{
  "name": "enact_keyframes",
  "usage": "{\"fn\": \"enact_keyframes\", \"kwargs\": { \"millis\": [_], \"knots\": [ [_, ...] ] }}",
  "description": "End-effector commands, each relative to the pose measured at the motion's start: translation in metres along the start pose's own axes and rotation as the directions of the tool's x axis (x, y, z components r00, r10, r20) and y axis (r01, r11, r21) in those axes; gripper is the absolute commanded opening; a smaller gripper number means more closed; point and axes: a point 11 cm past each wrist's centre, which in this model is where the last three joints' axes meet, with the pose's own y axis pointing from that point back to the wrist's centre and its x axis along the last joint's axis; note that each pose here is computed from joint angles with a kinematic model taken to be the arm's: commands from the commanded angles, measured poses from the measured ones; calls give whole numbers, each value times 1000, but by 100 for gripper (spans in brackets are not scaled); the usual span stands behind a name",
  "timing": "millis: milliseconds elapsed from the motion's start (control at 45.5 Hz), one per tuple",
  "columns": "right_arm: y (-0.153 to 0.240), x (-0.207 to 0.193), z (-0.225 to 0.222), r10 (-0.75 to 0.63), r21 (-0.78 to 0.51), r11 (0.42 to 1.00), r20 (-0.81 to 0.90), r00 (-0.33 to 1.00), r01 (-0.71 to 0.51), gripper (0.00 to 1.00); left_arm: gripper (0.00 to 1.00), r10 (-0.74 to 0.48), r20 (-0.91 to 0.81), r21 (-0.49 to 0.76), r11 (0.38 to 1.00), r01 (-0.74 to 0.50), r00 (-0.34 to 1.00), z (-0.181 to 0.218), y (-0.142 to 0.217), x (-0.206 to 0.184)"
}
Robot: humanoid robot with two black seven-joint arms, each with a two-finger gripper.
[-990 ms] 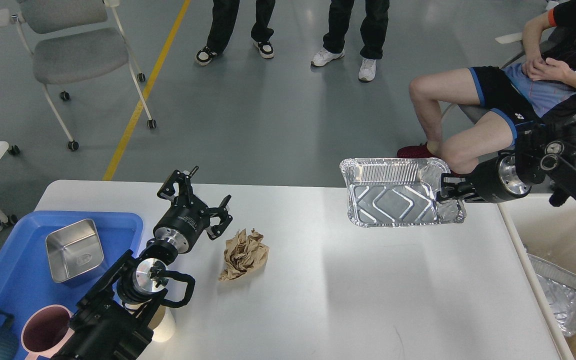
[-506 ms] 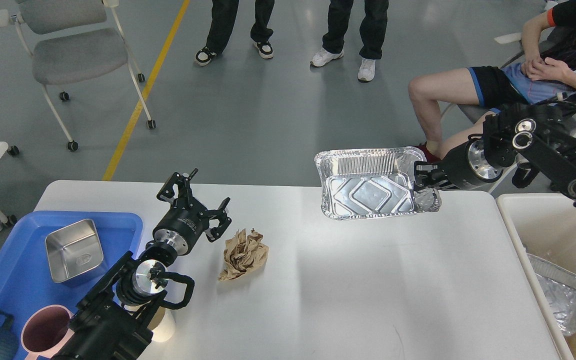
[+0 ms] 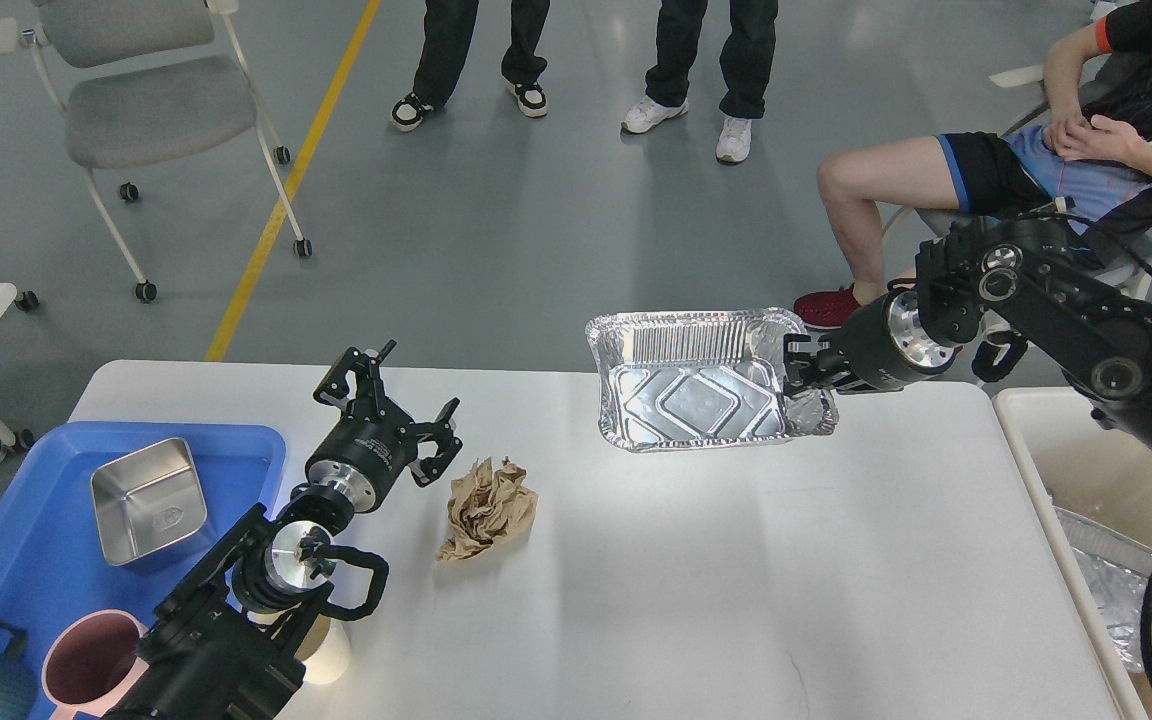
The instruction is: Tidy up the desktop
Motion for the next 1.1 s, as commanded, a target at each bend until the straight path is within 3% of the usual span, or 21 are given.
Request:
{"fn": "enact_keyframes", "kwargs": {
  "millis": [0, 198, 308, 682, 880, 1078],
  "knots": [
    [0, 0, 0, 1, -1, 1000, 0, 1000, -1, 0, 97, -8, 23, 13, 1000, 7, 1000, -2, -2, -4],
    [-1, -1, 1, 2, -2, 1000, 4, 1000, -2, 0, 97, -45, 256, 229, 973, -16, 966, -48, -6, -37],
    [-1, -1, 3, 3, -4, 1000, 6, 1000, -3, 0, 96, -110, 398, 332, 943, -31, 911, -53, 7, -37],
    [-2, -1, 1, 5, 2, 1000, 9, 1000, -5, 0, 97, -213, 725, 397, 907, -144, 655, 47, 75, 19],
    [-7, -7, 5, -5, 8, 1000, 23, 1000, 5, 0, 96, -263, 795, 408, 899, -161, 547, 106, 117, 15],
    [-5, -6, 4, 1, 25, 1000, 40, 999, -2, 0, 96, -379, 815, 516, 820, -250, 438, 126, 167, 17]
  ]
}}
